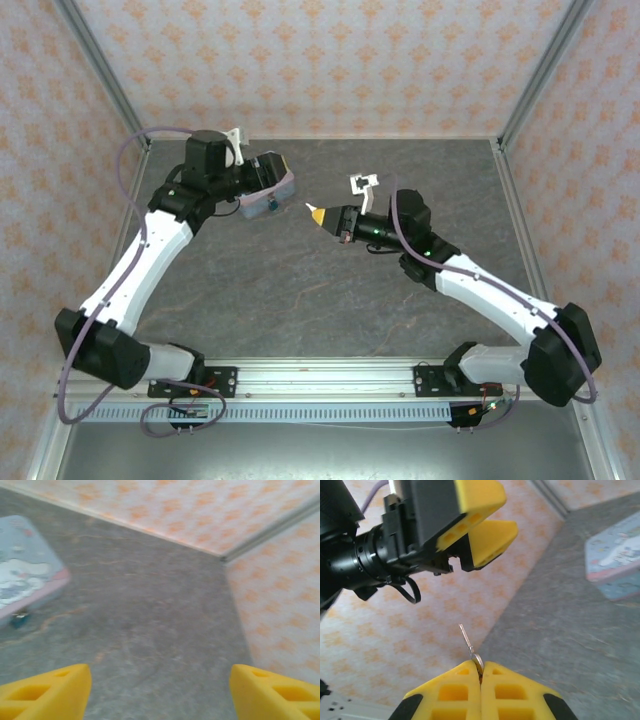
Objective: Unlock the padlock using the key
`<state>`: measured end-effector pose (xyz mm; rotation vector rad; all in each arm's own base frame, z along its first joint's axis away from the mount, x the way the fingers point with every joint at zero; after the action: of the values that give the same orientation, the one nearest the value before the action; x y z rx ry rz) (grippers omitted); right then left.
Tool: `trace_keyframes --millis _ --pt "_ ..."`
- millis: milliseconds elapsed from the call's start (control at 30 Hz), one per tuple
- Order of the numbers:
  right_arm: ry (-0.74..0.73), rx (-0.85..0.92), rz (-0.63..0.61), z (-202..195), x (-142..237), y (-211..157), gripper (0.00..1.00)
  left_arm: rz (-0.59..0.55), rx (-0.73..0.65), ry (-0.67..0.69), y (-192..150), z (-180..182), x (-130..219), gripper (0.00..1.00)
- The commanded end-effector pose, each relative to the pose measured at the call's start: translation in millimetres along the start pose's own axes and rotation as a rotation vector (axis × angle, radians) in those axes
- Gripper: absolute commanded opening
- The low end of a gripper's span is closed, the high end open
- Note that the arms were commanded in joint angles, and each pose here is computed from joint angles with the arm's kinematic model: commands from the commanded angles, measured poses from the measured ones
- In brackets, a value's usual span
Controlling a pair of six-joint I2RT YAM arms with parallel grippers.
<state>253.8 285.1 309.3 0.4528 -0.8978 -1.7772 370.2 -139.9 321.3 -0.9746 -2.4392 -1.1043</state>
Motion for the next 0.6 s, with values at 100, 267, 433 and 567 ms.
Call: trace_keyframes --millis 100,267,433,567 --pt "-0.278 0.020 0.029 -32 30 -18 0.00 -0.012 -0.040 0.332 13 60 -45 0.82" --pt "-0.372 0.008 0.038 -43 44 -26 0.00 0.008 -0.067 0.474 22 89 -92 0.83" --pt "-0.402 -0.003 0.051 -47 51 -33 0.00 0.046 -0.074 0.507 26 106 -144 0.84" --pt "-0.411 -0.007 0.053 -48 55 -36 0.00 0.057 -0.073 0.457 30 105 -176 0.84"
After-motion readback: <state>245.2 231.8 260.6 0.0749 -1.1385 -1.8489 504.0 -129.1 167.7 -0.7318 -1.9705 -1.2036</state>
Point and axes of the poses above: each hand's point on the last joint's axis, 136 mm out from that joint toward the fingers, its own x axis back along the fingers, its own z axis along the line the jaws close on, y = z × x, the point moved 3 cm from there along x, back along the fingers, and after that the axes turned 7 degrees about x, right-handed, at the moved point
